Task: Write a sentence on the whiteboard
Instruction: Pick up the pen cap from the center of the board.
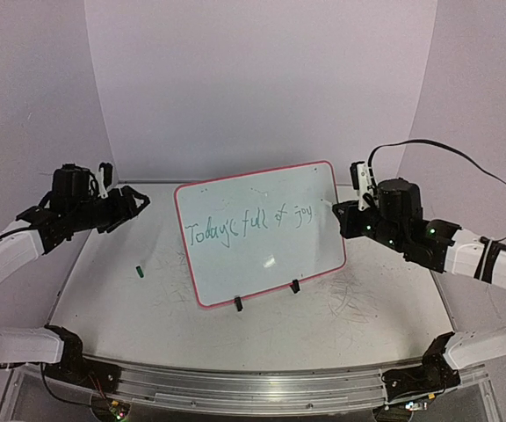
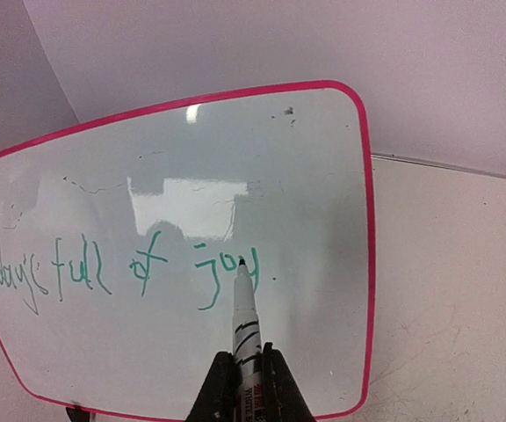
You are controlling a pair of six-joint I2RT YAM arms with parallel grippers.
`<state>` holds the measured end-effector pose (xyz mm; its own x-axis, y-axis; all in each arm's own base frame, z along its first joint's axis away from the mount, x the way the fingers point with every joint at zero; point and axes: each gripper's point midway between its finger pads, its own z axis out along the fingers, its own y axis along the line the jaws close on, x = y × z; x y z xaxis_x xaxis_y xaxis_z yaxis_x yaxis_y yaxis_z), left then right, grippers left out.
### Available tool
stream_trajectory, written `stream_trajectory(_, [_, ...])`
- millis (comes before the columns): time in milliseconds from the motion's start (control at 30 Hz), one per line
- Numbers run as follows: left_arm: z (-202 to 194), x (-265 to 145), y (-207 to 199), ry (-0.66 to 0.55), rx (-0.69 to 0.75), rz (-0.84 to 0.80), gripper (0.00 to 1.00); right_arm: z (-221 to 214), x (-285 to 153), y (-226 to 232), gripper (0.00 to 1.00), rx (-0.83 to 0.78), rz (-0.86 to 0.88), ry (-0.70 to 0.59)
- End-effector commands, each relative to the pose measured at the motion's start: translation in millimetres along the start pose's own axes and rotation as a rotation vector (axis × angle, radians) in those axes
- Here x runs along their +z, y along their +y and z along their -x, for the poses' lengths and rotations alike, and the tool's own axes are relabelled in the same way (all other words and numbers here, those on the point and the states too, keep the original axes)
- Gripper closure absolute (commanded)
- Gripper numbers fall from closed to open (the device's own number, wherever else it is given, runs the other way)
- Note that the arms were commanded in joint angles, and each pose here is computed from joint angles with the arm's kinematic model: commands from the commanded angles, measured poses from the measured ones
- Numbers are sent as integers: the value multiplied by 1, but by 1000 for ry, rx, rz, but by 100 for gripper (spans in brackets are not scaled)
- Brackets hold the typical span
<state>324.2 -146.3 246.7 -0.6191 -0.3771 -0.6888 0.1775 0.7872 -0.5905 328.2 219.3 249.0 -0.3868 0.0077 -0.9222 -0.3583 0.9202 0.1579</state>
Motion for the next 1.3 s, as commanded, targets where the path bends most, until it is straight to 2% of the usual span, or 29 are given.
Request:
stream_trajectory(0, [-54,13,89,216,-263,436,34,27,-3,18,100,-32,85,-70])
stream_trajectory(133, [-83,28,118,353,-236,520,48,24,-6,20,100,-17,104,-72])
stream_trajectory(200, [-95,33,127,404,-207,538,46,23,-9,20,100,-6,114,-74])
stream_trajectory(267, [-109,37,135,465,-176,554,40,20,-11,20,100,-2,119,-72])
stream_trajectory(400, [-126,44,154,552,-124,614,35,17,-13,19,100,1,121,-73])
stream_trajectory(500, [-129,48,164,573,-92,648,36,17,-14,20,100,2,126,-75])
stream_trajectory(633, [-133,57,170,609,-67,658,47,18,-17,19,100,13,127,-84])
stream_trajectory(933, [-134,70,174,623,-11,671,69,18,-18,21,100,24,139,-82])
stream_trajectory(1033, [-135,73,176,621,0,664,82,17,-16,22,100,20,144,-77])
stream_trajectory(1133, [-120,71,166,574,14,641,93,15,-15,25,100,-7,160,-68])
stream_trajectory(1200, [-98,59,153,509,26,635,98,16,-20,38,100,-50,238,-68])
stream_trajectory(1267, [-69,40,132,429,37,614,100,17,-34,70,100,-118,432,-79])
